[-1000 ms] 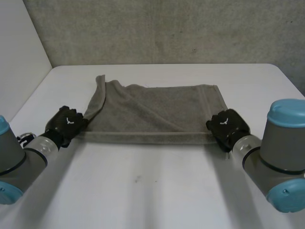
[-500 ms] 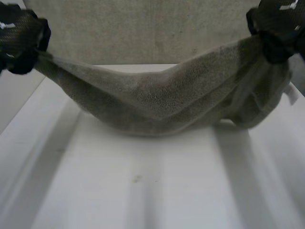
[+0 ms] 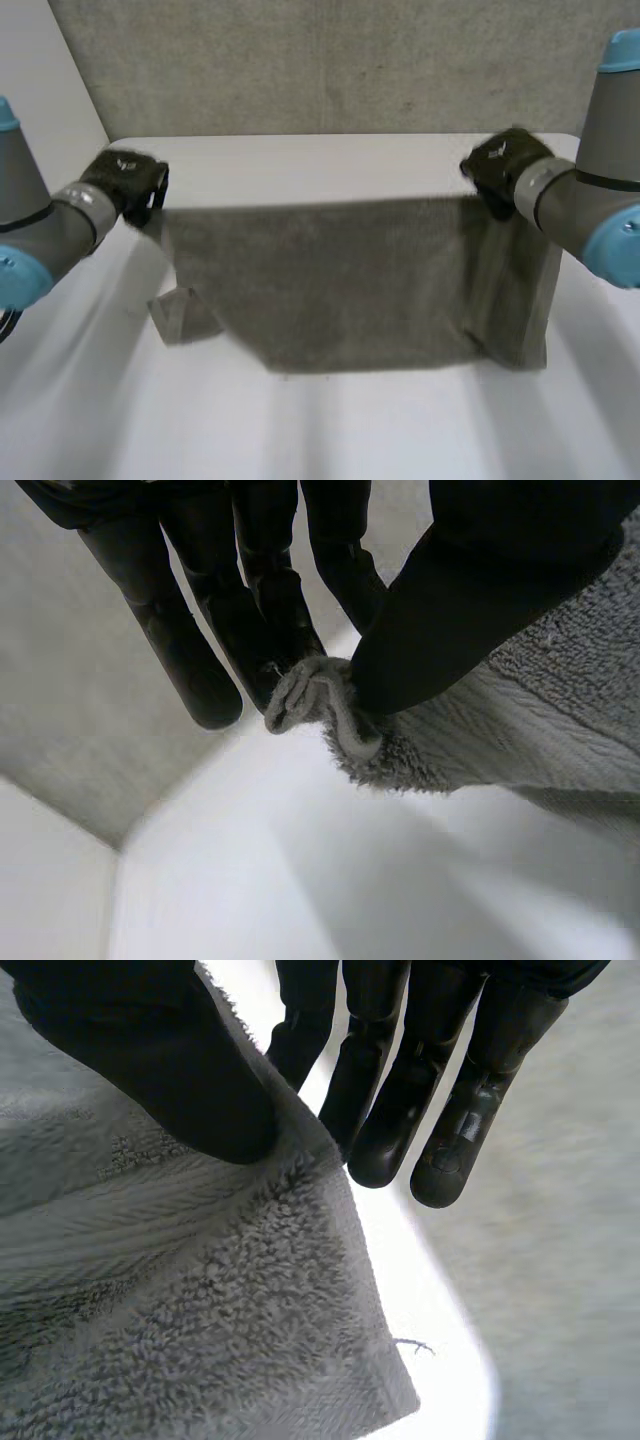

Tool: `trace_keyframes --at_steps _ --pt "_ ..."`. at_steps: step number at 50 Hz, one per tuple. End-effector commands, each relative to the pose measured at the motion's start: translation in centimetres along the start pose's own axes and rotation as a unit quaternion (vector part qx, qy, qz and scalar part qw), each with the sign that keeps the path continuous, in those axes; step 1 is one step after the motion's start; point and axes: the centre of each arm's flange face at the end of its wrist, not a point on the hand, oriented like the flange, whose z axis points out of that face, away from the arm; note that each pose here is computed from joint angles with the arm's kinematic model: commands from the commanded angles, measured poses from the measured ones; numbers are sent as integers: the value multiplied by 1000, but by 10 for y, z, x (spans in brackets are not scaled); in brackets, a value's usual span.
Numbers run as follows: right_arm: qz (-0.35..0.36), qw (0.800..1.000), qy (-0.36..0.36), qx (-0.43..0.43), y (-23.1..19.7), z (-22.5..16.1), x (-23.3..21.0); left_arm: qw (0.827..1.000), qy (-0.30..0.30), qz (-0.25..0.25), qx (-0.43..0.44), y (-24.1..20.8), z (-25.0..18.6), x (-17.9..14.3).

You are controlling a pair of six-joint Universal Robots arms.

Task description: Fold the towel.

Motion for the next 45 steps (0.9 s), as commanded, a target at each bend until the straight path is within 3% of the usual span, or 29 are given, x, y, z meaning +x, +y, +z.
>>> trace_keyframes --at_steps 1,2,3,4,5,6,7,8,9,11,12,13,16,17,18,19,20,24,31,37,45 --pt "2 942 246 230 -87 -5 85 967 -78 18 244 -132 -4 -18" --pt "2 941 247 230 -87 -5 85 946 -122 13 301 -162 -17 -32" --pt "0 915 292 279 -106 -19 103 946 -122 13 302 -163 -17 -33" --pt "-2 888 328 322 -121 -33 115 921 -170 5 351 -188 -31 -47" --pt "-2 888 329 322 -121 -33 116 893 -219 -7 392 -208 -47 -63" --pt "-2 867 355 350 -130 -44 124 893 -219 -7 393 -208 -47 -63" --pt "-2 867 355 351 -130 -44 124 870 -250 -19 423 -222 -60 -69" --pt "-5 855 365 368 -134 -53 127 870 -251 -19 424 -222 -60 -69" --pt "-8 857 356 372 -134 -58 124 857 -271 -28 438 -228 -69 -73" --pt "-10 864 341 371 -131 -61 119 862 -272 -34 426 -222 -71 -70" --pt "-11 878 315 360 -123 -58 107 875 -263 -32 405 -209 -69 -64" --pt "-11 878 315 360 -123 -58 107 890 -251 -32 380 -194 -66 -56" --pt "-12 908 263 327 -95 -45 82 905 -238 -31 351 -174 -61 -48" --pt "-14 922 233 308 -80 -39 67 921 -226 -30 317 -151 -55 -38" --pt "-14 923 233 308 -80 -39 67 937 -210 -29 279 -125 -50 -26" --pt "-16 934 205 292 -66 -37 52 937 -210 -29 279 -125 -49 -26" --pt "-17 946 172 273 -52 -36 35 950 -193 -27 243 -99 -46 -14" --pt "-19 967 94 237 -23 -35 0 977 -149 -22 153 -31 -44 18" --pt "10 989 -58 135 57 -7 -79 995 -91 -18 48 50 -29 60" --pt "20 991 -91 96 85 4 -103 997 -70 -16 -2 84 -25 75" --pt "50 992 -87 79 92 5 -98 997 -72 -19 -8 86 -32 72"
